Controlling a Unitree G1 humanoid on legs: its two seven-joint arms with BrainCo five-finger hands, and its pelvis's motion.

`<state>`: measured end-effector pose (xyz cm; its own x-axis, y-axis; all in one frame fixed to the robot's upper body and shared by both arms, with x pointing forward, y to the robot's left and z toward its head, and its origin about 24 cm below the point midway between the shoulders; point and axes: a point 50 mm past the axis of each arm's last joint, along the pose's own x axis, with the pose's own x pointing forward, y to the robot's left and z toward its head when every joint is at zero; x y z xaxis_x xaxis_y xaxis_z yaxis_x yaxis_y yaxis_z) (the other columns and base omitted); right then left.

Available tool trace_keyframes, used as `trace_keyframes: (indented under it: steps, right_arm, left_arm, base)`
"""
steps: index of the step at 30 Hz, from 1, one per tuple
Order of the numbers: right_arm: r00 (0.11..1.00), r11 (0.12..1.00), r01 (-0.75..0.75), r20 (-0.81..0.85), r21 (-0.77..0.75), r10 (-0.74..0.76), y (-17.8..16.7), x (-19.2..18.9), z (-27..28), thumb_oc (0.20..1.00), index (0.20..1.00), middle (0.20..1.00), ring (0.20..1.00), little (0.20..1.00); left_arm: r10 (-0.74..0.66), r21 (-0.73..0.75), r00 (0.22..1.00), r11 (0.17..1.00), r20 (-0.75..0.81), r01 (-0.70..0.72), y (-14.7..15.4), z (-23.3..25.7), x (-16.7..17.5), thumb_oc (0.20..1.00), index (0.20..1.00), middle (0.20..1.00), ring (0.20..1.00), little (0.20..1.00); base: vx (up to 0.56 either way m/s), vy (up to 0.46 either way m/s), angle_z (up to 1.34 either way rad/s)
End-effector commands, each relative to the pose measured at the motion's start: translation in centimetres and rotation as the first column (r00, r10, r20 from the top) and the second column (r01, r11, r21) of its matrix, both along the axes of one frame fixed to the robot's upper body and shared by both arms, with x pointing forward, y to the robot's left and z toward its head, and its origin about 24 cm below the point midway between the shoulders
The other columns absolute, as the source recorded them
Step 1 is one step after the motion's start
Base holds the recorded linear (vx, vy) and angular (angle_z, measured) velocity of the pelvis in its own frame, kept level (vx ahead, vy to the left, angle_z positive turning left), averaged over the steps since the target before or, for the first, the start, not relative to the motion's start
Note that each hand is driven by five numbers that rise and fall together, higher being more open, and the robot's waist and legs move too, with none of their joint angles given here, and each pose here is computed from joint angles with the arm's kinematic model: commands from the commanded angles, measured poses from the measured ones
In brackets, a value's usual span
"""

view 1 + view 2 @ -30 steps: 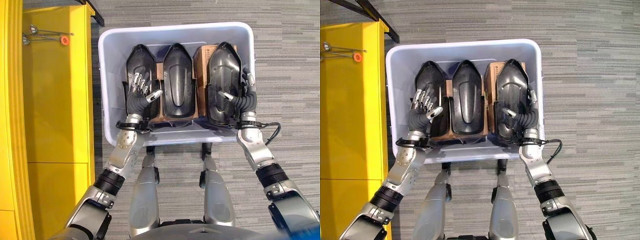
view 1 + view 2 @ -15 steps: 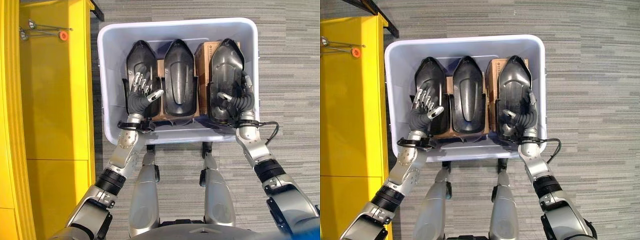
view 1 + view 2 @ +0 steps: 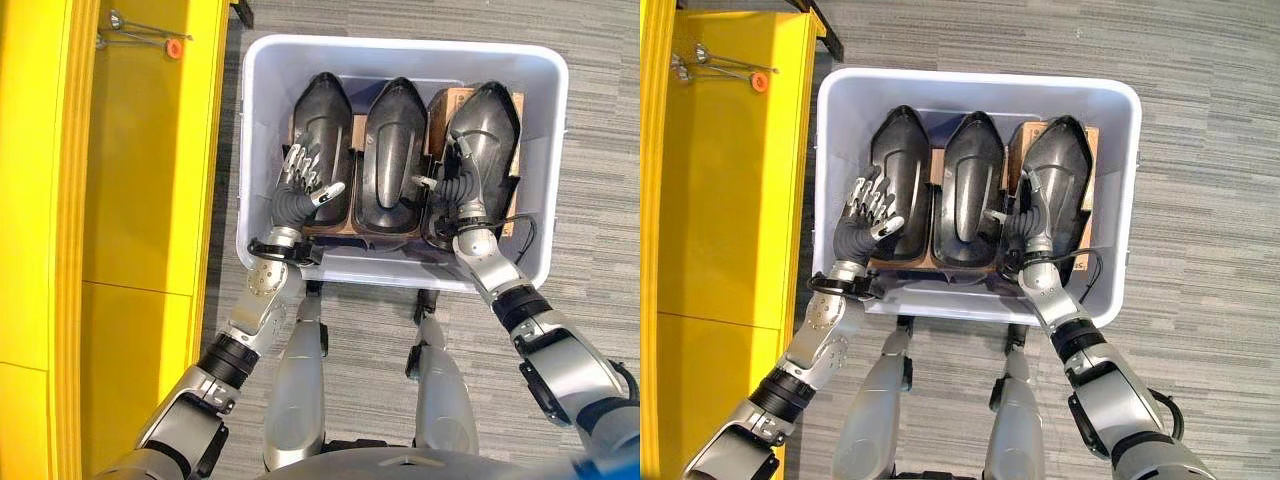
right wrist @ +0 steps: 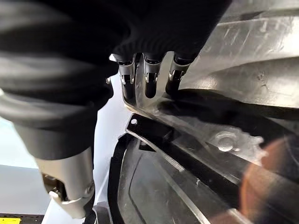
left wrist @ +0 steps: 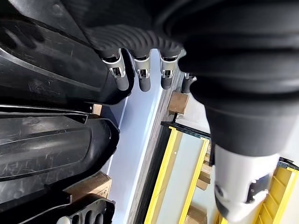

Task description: Move parts from the plastic box to the shelf.

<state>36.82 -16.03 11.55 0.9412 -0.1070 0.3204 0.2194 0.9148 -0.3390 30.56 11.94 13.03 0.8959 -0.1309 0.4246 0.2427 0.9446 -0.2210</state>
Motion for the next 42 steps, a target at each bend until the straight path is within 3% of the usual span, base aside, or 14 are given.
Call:
trace_keyframes:
  steps: [1,12,26,31,42]
  right_arm:
    - [0.996,0.996,-0.08,0.042,0.034,0.079,1.3,-0.2,0.8,1.0,1.0,1.0,1.0,1.0]
    - [0.986,0.992,-0.126,0.115,0.029,0.122,2.4,-0.7,2.1,1.0,1.0,1.0,1.0,1.0]
    - [0.946,0.994,0.008,0.321,0.111,-0.044,-2.2,-4.5,3.7,1.0,1.0,1.0,1.0,1.0]
    - [0.905,0.984,-0.038,0.423,0.172,-0.039,-2.2,-6.5,5.0,1.0,1.0,1.0,1.0,1.0]
    - [0.946,0.976,-0.014,0.319,0.218,-0.058,-2.1,-5.7,2.7,1.0,1.0,1.0,1.0,1.0]
  left_arm:
    - [-0.021,-0.065,0.99,0.997,0.137,0.03,-0.2,2.8,-0.3,1.0,1.0,1.0,1.0,1.0]
    - [0.003,-0.074,0.99,0.997,0.142,0.008,0.2,2.9,-0.3,1.0,1.0,1.0,1.0,1.0]
    - [0.062,-0.06,0.989,0.997,0.136,-0.054,1.6,2.5,-0.8,1.0,1.0,1.0,1.0,1.0]
    - [0.085,-0.05,0.987,0.996,0.136,-0.079,2.3,2.3,-1.1,1.0,1.0,1.0,1.0,1.0]
    - [0.102,-0.057,0.986,0.994,0.134,-0.095,2.4,2.3,-1.0,1.0,1.0,1.0,1.0,1.0]
  base:
    - [0.0,0.0,0.0]
    - [0.0,0.0,0.0]
    - [0.0,0.0,0.01]
    - [-0.03,0.005,-0.06]
    - [-0.01,0.002,-0.01]
